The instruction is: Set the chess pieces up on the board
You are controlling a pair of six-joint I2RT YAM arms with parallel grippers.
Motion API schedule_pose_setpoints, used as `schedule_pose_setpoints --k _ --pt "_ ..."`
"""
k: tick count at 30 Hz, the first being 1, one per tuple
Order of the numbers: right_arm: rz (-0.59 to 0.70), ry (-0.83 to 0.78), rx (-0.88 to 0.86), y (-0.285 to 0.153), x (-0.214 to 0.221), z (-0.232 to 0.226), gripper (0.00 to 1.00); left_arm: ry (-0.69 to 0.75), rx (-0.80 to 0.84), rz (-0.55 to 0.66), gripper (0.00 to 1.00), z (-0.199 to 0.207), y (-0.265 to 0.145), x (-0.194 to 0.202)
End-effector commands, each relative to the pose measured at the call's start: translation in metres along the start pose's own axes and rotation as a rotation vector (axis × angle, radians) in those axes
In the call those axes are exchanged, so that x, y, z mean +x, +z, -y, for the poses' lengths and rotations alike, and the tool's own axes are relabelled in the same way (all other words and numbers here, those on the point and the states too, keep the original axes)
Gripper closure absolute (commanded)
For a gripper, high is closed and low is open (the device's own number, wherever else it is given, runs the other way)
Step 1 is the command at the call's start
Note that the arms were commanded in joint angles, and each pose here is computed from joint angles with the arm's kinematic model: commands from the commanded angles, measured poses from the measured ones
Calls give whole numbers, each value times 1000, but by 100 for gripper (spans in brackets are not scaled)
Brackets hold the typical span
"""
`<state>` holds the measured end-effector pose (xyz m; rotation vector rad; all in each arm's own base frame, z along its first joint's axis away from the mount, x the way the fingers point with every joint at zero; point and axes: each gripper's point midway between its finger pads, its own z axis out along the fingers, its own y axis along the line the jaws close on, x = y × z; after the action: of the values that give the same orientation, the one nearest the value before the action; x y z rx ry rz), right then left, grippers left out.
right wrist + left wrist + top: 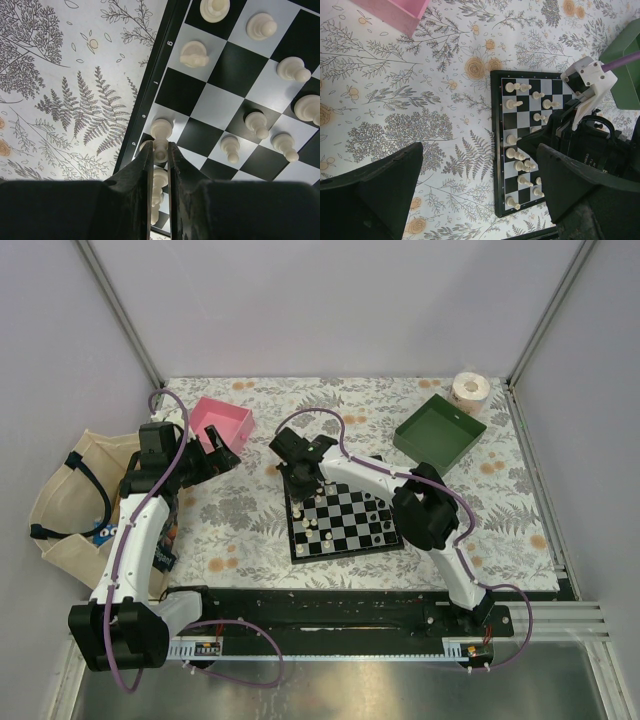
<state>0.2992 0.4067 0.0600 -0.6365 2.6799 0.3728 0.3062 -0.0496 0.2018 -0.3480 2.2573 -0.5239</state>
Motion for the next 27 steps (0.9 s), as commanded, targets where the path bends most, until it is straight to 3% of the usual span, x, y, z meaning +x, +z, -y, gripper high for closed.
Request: schedule_pose_setpoints --k 1,10,20,27 --pt "42 -15 6 -6 -12 -7 85 26 35 45 1 8 -5 -12" --pt "45 -21 10 -7 -12 -6 80 28 36 46 1 9 -6 -11" --pt "120 -21 -32 -35 -32 -15 59 29 39 43 1 9 -5 -11" --pt "181 -23 -14 -66 -37 -9 59 27 36 44 1 8 -5 -11"
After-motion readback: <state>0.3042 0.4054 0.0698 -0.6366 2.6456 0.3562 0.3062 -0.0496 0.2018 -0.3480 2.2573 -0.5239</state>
